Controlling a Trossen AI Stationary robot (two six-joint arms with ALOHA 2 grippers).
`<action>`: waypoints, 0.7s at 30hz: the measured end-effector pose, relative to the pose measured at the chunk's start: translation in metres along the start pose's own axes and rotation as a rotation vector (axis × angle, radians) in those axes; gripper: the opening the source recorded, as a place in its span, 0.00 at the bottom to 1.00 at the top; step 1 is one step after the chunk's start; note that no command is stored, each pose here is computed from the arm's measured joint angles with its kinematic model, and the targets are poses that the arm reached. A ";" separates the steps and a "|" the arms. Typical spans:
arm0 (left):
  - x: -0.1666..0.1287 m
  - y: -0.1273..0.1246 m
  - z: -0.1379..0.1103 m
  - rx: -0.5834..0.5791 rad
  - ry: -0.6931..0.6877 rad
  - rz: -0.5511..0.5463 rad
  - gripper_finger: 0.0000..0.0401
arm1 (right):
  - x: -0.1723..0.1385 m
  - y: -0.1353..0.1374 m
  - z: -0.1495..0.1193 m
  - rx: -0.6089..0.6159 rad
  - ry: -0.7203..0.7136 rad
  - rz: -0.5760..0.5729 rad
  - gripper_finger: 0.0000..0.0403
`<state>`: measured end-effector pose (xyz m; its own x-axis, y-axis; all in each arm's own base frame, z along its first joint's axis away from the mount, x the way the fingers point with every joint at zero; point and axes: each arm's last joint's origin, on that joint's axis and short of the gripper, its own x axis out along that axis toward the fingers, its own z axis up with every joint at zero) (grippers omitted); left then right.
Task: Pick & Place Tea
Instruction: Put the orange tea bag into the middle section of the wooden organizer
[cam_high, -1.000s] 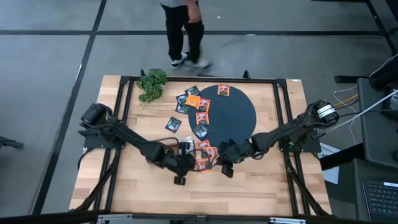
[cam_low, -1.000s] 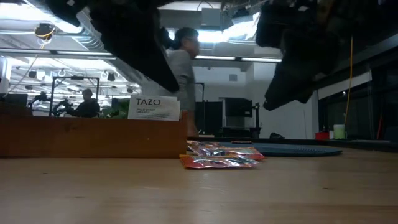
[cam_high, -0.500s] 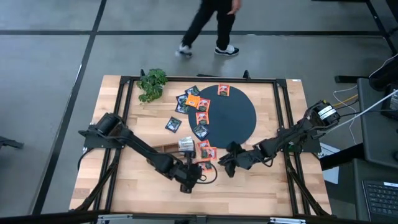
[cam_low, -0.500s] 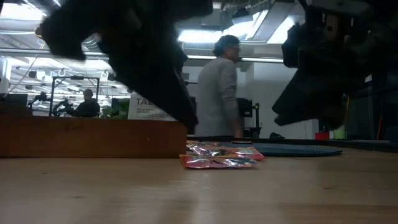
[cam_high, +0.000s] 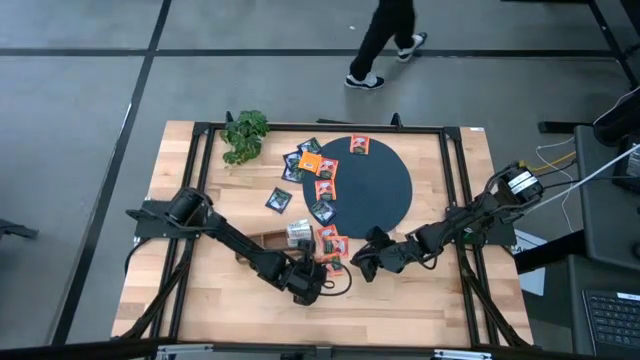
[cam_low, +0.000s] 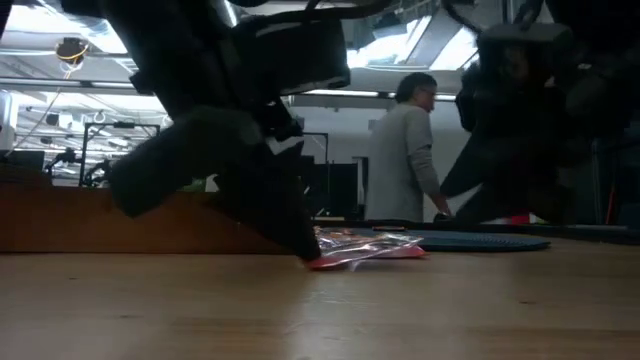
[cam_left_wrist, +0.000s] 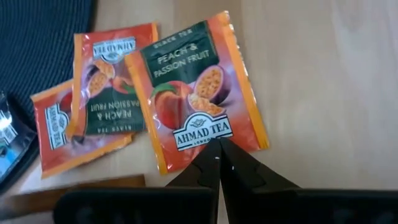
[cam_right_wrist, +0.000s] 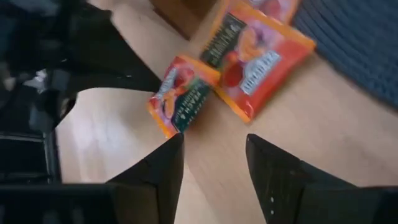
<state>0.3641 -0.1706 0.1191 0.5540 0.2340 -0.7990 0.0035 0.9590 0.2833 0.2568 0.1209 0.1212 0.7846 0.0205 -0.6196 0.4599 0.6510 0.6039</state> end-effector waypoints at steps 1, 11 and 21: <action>0.002 -0.001 0.000 -0.006 -0.002 0.005 0.00 | 0.003 -0.001 -0.002 0.005 0.005 -0.010 0.43; 0.001 -0.003 -0.001 -0.027 -0.009 0.010 0.00 | 0.032 0.010 -0.010 -0.014 0.063 -0.020 0.43; 0.000 -0.005 -0.004 -0.045 0.004 0.003 0.01 | 0.034 0.022 -0.007 -0.039 0.059 0.088 0.43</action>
<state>0.3611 -0.1749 0.1158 0.5507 0.2374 -0.8003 -0.0353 0.9645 0.2618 0.2904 0.1407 0.1099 0.7948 0.1230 -0.5942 0.3729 0.6735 0.6382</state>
